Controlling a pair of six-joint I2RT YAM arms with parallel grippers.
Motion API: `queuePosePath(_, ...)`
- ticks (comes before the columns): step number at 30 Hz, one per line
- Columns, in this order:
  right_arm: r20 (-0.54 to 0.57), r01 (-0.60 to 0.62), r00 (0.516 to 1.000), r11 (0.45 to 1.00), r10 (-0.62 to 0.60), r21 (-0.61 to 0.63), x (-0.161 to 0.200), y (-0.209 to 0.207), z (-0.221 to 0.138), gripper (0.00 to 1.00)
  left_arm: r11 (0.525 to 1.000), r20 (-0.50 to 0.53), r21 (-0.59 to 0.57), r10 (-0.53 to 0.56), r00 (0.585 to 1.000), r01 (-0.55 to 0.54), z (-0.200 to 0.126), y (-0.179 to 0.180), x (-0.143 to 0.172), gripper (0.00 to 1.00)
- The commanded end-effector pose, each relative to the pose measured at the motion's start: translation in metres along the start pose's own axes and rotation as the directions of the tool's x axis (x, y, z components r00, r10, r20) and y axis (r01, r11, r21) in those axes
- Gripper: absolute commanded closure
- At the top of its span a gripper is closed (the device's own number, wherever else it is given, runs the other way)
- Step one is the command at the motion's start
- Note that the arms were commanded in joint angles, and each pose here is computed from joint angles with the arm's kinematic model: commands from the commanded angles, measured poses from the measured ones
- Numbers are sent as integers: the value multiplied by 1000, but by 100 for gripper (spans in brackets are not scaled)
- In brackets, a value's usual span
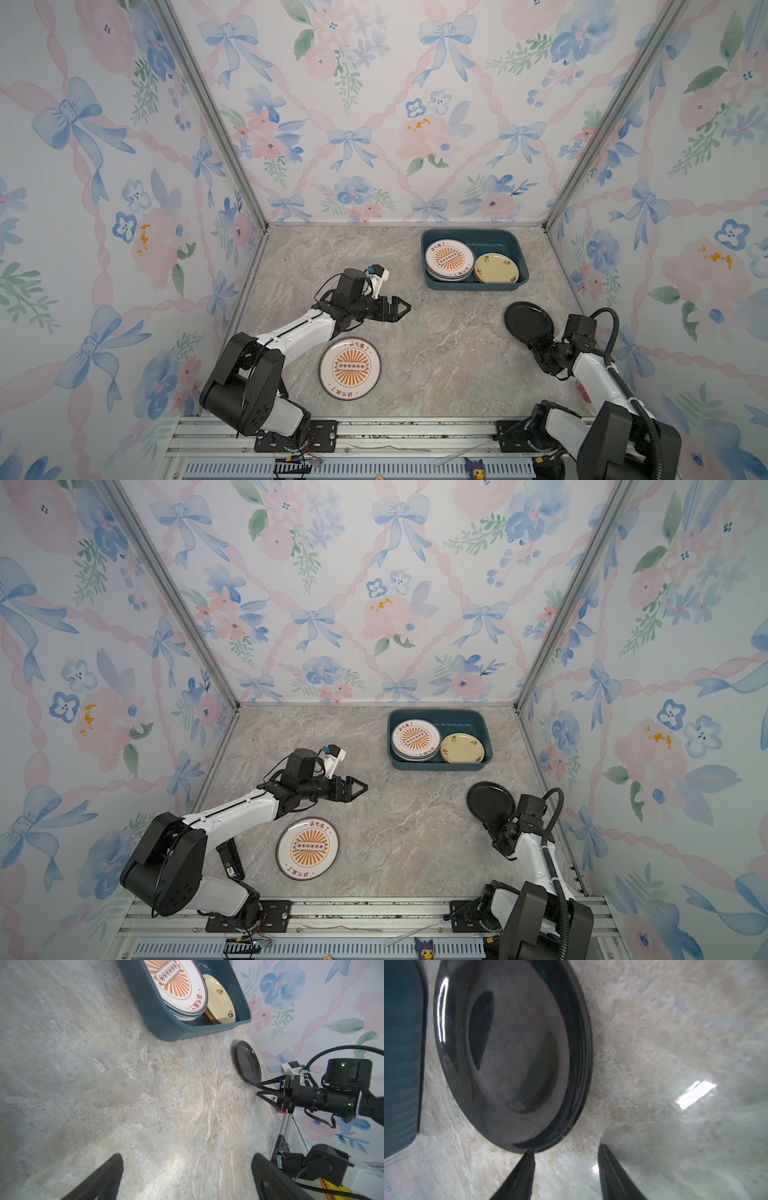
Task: Place the plates into the plastic bin on the countertop
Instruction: Pick up the plate from the middle-right of the table.
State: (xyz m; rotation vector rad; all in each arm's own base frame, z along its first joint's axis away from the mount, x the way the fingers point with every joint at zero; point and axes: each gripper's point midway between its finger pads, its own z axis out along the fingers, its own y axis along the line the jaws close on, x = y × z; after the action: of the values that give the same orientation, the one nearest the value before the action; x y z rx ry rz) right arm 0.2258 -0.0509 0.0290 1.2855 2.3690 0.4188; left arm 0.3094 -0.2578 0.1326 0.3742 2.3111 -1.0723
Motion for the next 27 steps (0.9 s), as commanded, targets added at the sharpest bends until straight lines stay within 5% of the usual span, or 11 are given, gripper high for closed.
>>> queuePosePath(1,17,-24,1000,999,24,-21,-7,0,4,49,1000,-6,19,-1,1000,1,1,-3,3,2)
queuePosePath(15,1,-93,996,994,93,-49,-12,-9,35,55,1000,-30,9,-14,999,14,8,4,7,2)
queuePosePath(27,15,-62,998,997,63,-47,-16,-7,32,91,1000,-46,11,-20,999,20,16,7,7,2)
